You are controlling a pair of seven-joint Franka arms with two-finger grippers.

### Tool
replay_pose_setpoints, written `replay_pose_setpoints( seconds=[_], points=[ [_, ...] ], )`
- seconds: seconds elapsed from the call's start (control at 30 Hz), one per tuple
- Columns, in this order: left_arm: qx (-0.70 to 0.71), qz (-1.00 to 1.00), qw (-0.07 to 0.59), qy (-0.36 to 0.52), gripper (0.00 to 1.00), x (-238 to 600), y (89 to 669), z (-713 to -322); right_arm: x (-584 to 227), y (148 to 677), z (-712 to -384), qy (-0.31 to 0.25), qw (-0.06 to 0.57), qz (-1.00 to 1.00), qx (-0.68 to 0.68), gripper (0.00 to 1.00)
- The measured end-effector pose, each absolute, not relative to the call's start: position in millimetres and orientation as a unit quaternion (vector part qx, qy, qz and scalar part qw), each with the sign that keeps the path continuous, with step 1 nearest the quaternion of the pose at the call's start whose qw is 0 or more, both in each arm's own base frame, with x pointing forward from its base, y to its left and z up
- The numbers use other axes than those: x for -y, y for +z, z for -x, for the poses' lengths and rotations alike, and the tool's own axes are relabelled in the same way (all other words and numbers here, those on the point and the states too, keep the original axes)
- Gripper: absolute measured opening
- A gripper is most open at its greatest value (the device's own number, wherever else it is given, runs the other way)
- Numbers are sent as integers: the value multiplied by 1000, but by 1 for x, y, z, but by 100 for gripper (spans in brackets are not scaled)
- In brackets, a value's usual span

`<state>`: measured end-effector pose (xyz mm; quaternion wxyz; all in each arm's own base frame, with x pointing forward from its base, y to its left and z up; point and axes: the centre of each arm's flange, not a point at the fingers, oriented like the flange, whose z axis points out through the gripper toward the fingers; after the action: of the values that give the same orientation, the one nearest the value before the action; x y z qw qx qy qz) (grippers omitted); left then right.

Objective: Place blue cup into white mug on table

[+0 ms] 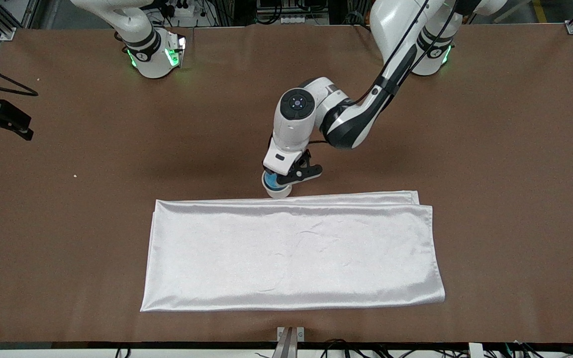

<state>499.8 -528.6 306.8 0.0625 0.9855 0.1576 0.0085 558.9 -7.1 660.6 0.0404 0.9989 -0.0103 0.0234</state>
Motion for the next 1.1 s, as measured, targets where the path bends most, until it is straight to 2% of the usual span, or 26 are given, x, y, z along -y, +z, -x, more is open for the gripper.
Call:
replay_pose_setpoints(
  seconds=[0.07, 0.1, 0.27, 0.33, 0.37, 0.53, 0.8, 1.1],
  points=[
    [-159, -985, 65, 11, 56, 528, 310, -502, 5, 664, -558, 25, 39, -999, 6, 100],
    [-159, -985, 67, 13, 64, 528, 312, -504, 3, 666, -558, 26, 38, -999, 3, 100],
    [-161, -983, 76, 34, 84, 524, 334, -514, -8, 673, -558, 34, 37, -999, -11, 100],
    [-161, -983, 74, 48, 98, 518, 348, -520, -11, 676, -557, 37, 37, -998, -22, 100],
    [-161, -983, 71, 54, 100, 513, 355, -524, -12, 678, -557, 39, 38, -998, -29, 100],
    [-159, -984, 57, 64, 100, 485, 394, -539, -13, 688, -557, 52, 32, -997, -52, 100],
    [-147, -986, 32, 69, 100, 427, 452, -560, -21, 696, -567, 97, -25, -993, -57, 100],
    [-145, -987, 16, 74, 100, 362, 498, -581, -2, 658, -577, 60, -18, -997, -38, 100]
  ],
)
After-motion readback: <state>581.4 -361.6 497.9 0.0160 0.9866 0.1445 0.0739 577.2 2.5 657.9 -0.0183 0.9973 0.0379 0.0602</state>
